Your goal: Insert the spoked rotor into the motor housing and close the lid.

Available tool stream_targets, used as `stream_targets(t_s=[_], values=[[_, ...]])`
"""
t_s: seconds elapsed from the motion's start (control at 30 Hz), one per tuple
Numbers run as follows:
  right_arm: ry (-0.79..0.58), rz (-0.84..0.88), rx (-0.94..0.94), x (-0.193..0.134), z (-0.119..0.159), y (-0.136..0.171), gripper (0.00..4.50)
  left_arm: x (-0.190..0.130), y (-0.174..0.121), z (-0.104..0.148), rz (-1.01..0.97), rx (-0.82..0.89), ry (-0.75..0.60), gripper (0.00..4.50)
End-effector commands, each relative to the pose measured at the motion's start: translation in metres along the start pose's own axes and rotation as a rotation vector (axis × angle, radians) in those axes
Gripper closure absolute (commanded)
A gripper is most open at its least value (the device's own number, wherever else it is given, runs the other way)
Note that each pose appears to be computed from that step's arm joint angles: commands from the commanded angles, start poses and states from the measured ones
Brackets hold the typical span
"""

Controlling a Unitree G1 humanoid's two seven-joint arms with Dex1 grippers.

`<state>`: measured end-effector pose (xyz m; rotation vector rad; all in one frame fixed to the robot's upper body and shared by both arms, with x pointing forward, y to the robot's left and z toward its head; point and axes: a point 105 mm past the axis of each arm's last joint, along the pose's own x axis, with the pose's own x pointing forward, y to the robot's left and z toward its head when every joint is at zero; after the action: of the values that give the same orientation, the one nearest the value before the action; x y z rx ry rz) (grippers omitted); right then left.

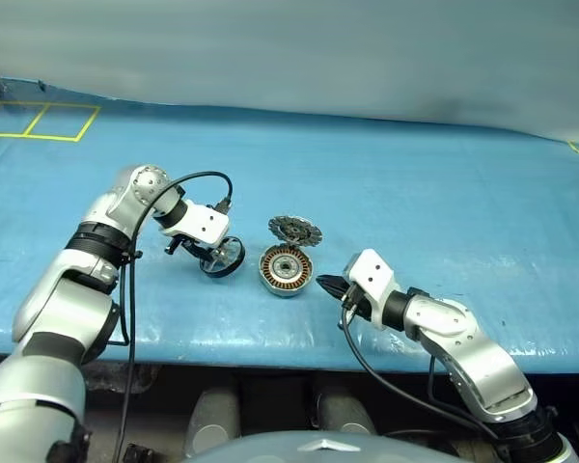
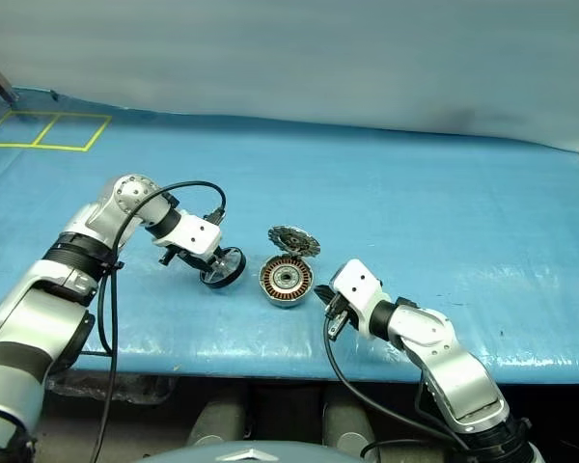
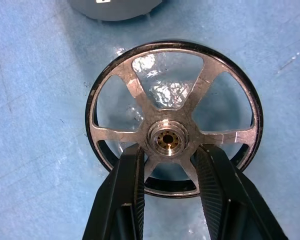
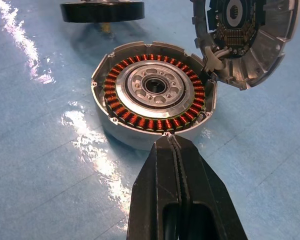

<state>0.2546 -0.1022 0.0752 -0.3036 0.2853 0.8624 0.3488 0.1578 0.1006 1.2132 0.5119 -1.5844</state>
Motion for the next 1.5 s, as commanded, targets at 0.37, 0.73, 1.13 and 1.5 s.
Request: stream_targets(t_s=[0.37,0.73,1.13,1.5], values=[[-0.014,-0.035,0.005,-0.002,-0.006,-0.008,4.50,-0.027,0.014,0.052,0.147,-0.017,-0.279,3.32],[-0.041,-0.029,0.021,-0.004,-0.005,-0.006,4.50,-0.012,0.025,0.066,0.144,-0.024,-0.343,3.32],[-0.241,0.008,0.184,-0.010,-0.007,-0.001,4.50,0.001,0.033,0.072,0.135,-0.031,-0.383,3.32],[-0.260,0.028,0.206,-0.009,-0.032,0.013,4.50,0.008,0.034,0.077,0.106,-0.030,-0.403,3.32]])
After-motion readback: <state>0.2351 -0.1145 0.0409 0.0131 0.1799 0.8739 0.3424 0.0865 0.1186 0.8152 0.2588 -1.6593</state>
